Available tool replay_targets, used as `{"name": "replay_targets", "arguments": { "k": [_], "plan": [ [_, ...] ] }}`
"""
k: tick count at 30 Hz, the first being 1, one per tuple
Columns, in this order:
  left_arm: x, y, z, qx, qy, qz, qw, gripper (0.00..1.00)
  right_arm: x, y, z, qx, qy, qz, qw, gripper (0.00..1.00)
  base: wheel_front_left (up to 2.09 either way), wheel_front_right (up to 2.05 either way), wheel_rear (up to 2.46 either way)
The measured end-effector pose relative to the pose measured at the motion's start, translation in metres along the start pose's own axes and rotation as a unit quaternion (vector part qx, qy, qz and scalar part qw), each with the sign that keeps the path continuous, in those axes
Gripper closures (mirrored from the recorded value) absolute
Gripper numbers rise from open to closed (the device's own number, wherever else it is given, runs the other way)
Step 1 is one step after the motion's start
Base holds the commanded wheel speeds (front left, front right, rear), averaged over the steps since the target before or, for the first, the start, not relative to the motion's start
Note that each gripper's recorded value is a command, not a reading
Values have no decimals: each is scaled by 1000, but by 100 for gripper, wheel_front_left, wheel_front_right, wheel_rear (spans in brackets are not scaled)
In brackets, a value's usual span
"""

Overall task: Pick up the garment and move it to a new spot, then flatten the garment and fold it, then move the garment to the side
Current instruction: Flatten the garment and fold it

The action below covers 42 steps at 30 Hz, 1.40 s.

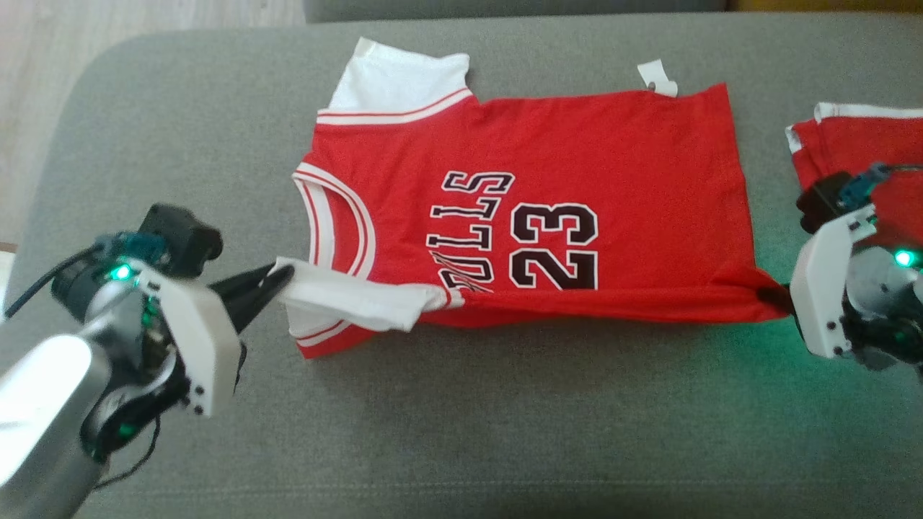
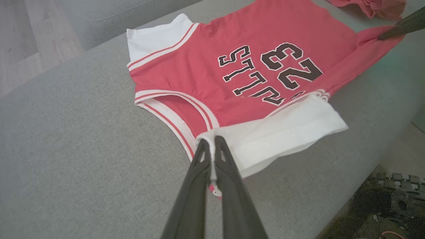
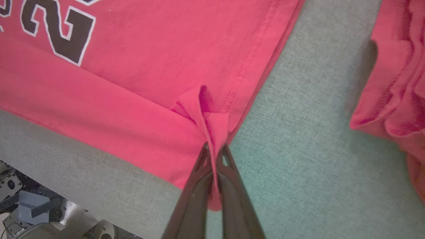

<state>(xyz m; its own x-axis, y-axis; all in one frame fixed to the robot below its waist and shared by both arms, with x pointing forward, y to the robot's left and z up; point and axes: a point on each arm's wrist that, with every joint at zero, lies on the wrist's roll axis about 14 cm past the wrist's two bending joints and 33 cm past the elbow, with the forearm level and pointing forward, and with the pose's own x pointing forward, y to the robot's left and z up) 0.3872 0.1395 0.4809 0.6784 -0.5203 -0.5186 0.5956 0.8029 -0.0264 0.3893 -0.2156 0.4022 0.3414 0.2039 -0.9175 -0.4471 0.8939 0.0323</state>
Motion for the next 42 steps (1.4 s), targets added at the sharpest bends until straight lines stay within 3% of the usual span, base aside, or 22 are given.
{"name": "replay_targets", "arguments": {
  "k": [22,24,28,29,30,31,34,37,39,42],
  "plan": [
    [80,29,-6,102,54,-18,993,100,37,-18,33,0,49,-18,999,100,0,0,0],
    [86,34,-7,113,56,-16,992,100,37,-22,49,-10,20,-31,999,0,0,0,0],
    [93,47,7,121,36,1,992,100,37,-22,71,2,-20,-30,999,0,0,0,0],
    [95,49,9,128,35,3,991,93,38,-20,73,3,-25,-29,999,0,0,0,0],
    [97,51,11,134,29,7,990,55,38,-19,75,5,-31,-28,999,0,0,0,0],
    [99,54,14,139,24,12,990,0,38,-18,76,4,-36,-28,999,0,0,0,0],
    [103,57,16,139,16,20,990,0,36,-17,81,6,-60,-29,998,0,0,0,0],
    [105,59,30,132,-20,43,990,0,26,-16,101,-2,-129,-37,991,0,0,0,0],
    [103,62,44,123,-52,62,989,0,11,-18,124,-2,-204,-42,978,0,0,0,0],
    [94,71,70,84,-124,109,983,0,-16,-20,154,0,-311,-52,949,0,0,0,0]
  ]
}}
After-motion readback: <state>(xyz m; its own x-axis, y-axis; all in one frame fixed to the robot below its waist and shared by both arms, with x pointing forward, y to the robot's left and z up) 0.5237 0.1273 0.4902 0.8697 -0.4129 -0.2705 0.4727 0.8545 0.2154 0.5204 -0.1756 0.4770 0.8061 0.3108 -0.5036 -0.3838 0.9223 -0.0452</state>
